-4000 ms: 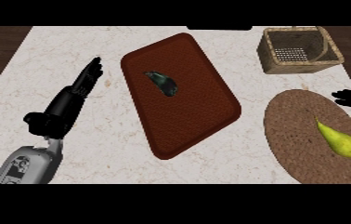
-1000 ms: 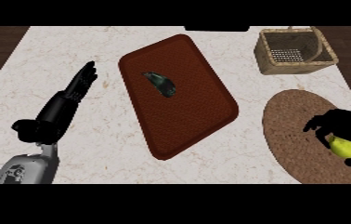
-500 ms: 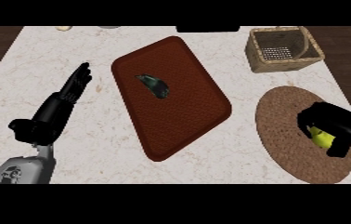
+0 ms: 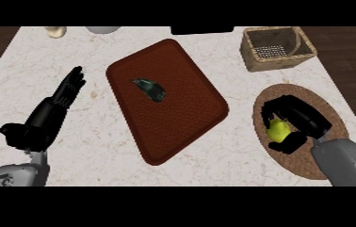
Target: Pick the pear from the placemat and place it in the basket
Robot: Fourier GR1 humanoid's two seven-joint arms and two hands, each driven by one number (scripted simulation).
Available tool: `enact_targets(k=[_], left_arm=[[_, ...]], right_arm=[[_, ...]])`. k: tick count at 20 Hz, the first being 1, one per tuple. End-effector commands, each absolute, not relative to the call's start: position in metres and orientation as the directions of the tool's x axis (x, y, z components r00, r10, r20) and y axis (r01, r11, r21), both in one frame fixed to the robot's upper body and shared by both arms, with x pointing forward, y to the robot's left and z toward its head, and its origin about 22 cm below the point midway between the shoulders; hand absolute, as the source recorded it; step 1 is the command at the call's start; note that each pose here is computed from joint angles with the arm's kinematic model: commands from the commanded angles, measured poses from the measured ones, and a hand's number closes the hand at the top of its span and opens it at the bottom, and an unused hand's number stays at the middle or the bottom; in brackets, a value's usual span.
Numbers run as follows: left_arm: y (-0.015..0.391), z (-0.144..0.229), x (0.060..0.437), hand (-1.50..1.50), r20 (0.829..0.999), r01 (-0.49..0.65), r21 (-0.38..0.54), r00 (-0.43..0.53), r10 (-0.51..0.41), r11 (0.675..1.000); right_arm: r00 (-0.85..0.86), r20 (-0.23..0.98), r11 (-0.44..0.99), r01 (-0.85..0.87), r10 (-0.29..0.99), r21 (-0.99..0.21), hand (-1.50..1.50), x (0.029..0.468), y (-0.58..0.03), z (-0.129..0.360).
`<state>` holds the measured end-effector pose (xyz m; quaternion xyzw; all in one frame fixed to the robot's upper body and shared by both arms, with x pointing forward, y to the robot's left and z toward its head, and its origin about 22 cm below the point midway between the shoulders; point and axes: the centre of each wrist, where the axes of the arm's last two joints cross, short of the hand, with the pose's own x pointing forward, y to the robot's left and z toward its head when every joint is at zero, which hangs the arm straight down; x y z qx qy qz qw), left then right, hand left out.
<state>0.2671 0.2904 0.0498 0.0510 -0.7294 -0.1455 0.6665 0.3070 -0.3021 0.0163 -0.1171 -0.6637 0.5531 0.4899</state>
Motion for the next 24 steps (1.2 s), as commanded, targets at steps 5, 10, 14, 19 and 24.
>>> enact_targets(k=[5, 10, 14, 19, 24], left_arm=[[0.296, 0.050, 0.262, 0.00, 0.957, 0.100, 0.281, -0.099, -0.271, 0.955], [0.291, 0.059, 0.265, 0.00, 0.956, 0.096, 0.279, -0.121, -0.267, 0.956], [0.278, 0.052, 0.265, 0.00, 0.958, 0.111, 0.273, -0.117, -0.260, 0.956], [0.276, 0.058, 0.258, 0.00, 0.956, 0.166, 0.272, -0.154, -0.248, 0.948], [0.267, 0.066, 0.277, 0.00, 0.956, 0.185, 0.268, -0.170, -0.238, 0.945]], right_arm=[[-0.526, 0.719, 0.705, -0.281, 0.455, -0.652, 1.50, 0.296, -0.266, 0.103], [-0.486, 0.739, 0.762, -0.203, 0.467, -0.615, 1.50, 0.264, -0.285, 0.165], [-0.439, 0.716, 0.757, -0.114, 0.543, -0.644, 1.50, 0.233, -0.288, 0.220], [-0.359, 0.694, 0.749, 0.022, 0.624, -0.662, 1.50, 0.209, -0.283, 0.282], [-0.297, 0.725, 0.773, 0.079, 0.621, -0.629, 1.50, 0.224, -0.265, 0.324]])
